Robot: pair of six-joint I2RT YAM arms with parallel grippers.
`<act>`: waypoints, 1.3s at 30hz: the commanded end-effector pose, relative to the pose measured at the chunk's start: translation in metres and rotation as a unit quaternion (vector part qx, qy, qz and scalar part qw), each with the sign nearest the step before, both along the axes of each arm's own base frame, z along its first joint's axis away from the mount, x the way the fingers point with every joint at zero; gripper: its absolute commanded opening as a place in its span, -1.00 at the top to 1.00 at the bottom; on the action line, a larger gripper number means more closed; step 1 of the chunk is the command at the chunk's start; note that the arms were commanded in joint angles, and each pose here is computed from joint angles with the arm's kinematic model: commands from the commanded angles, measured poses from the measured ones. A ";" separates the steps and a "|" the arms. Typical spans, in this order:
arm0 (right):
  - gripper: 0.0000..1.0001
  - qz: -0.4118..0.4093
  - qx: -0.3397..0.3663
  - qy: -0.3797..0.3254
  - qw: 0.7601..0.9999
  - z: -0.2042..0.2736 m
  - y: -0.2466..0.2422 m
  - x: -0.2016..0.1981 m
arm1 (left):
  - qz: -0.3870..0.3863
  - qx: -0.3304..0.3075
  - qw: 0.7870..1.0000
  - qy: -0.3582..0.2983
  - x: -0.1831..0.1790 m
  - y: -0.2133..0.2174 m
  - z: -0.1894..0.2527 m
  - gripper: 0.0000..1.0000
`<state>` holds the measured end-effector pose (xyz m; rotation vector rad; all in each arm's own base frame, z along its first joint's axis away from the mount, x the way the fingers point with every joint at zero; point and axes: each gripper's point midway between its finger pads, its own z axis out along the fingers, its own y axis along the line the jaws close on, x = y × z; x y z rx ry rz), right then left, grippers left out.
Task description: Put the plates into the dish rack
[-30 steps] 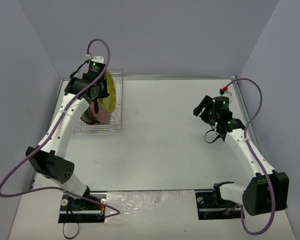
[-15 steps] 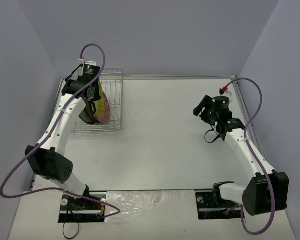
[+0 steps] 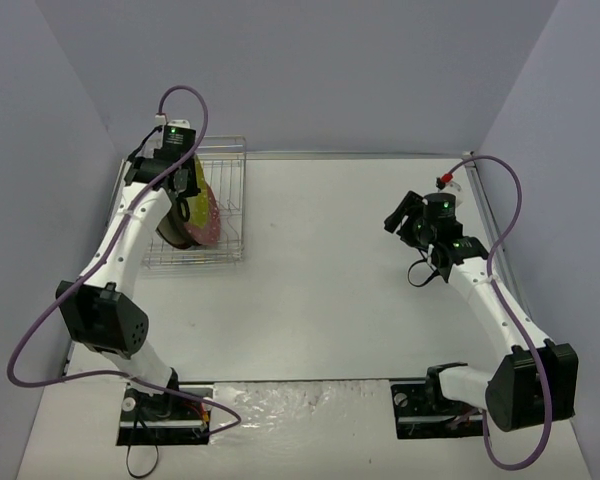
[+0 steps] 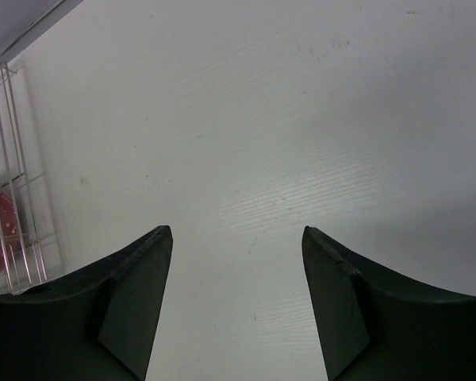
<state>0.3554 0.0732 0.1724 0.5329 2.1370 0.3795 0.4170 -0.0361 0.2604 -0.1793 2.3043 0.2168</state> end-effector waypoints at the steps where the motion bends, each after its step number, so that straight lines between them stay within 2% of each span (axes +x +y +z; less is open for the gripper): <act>1: -0.26 -0.004 -0.003 -0.028 1.000 0.015 0.000 0.008 | 0.006 -0.017 0.994 -0.106 0.028 0.002 0.053 1.00; 14: -0.26 -0.004 -0.003 -0.027 1.000 0.011 0.001 0.007 | -0.001 -0.026 0.996 -0.084 0.042 -0.006 0.028 1.00; 39: -0.26 -0.003 -0.002 -0.025 1.000 0.006 0.002 0.007 | 0.000 -0.053 0.998 -0.036 0.048 -0.029 -0.028 1.00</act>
